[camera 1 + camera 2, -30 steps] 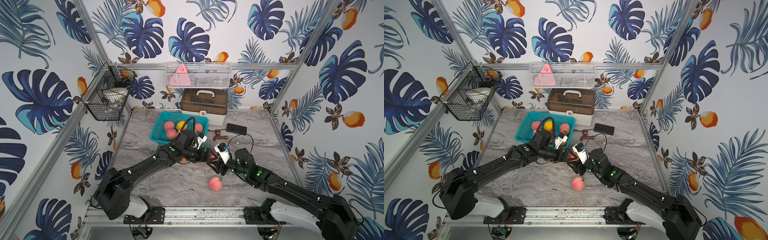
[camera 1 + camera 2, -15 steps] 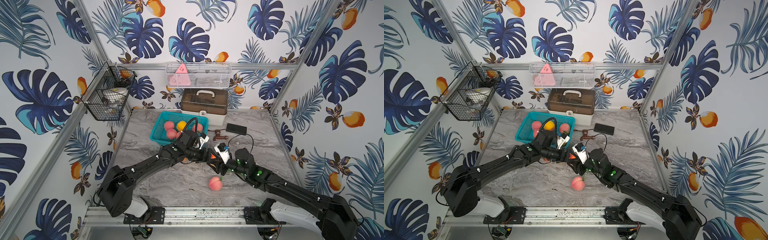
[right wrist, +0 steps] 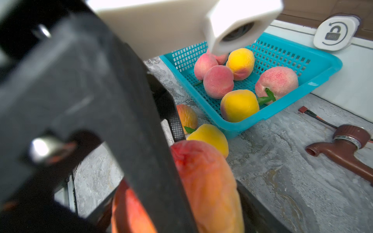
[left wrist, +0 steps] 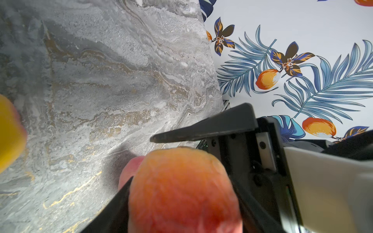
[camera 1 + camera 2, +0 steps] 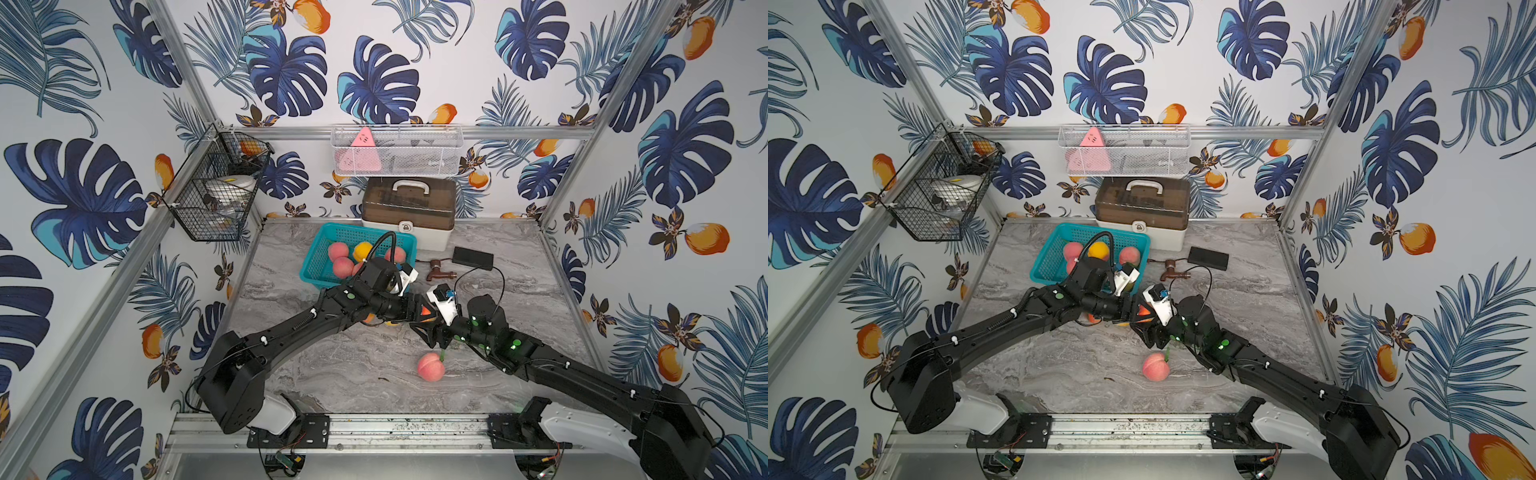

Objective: Put the peaches into the basket
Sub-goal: Place the peach in the basket.

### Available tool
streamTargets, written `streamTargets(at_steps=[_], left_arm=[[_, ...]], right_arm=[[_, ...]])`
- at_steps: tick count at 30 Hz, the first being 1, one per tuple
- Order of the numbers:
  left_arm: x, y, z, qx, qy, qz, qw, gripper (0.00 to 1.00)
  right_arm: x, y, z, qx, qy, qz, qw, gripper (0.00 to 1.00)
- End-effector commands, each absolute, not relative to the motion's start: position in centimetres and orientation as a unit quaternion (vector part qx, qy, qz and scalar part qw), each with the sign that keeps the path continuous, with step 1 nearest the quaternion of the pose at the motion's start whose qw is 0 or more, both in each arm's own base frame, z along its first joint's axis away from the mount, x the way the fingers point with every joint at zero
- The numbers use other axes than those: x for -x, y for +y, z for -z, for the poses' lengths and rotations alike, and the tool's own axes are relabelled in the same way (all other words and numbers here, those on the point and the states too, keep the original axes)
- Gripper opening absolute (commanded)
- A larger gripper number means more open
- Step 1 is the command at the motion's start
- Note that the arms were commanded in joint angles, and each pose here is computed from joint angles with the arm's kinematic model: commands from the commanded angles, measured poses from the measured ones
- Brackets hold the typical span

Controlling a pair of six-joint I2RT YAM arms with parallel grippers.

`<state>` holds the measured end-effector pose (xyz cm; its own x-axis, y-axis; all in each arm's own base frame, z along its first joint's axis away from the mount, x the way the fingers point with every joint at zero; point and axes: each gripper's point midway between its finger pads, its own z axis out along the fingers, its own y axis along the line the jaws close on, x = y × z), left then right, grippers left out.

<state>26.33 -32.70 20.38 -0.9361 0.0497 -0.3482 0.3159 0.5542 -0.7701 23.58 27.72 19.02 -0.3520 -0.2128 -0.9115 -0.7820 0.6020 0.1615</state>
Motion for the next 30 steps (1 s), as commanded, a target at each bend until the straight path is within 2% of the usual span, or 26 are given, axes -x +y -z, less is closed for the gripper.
streamTargets(at_steps=[1, 6, 12, 30], left_arm=[[-26.9, -32.0, -20.3, -0.115, 0.879, 0.435, 0.159, 0.62], [-28.9, -30.7, -20.6, -0.095, 0.882, 0.43, 0.168, 0.61], [-31.9, -28.1, -20.8, -0.069, 0.893, 0.407, 0.182, 0.61], [-40.6, -19.1, -20.8, -0.05, 0.949, 0.17, 0.261, 0.62]], right_arm=[[-23.8, 27.3, -19.6, 0.321, 0.769, -0.294, 0.469, 0.88], [-24.4, 27.0, -20.3, 0.315, 0.775, -0.283, 0.469, 0.96], [-25.8, 26.7, -21.1, 0.299, 0.787, -0.277, 0.463, 0.98], [-29.7, 27.7, -23.3, 0.299, 0.805, -0.258, 0.442, 1.0]])
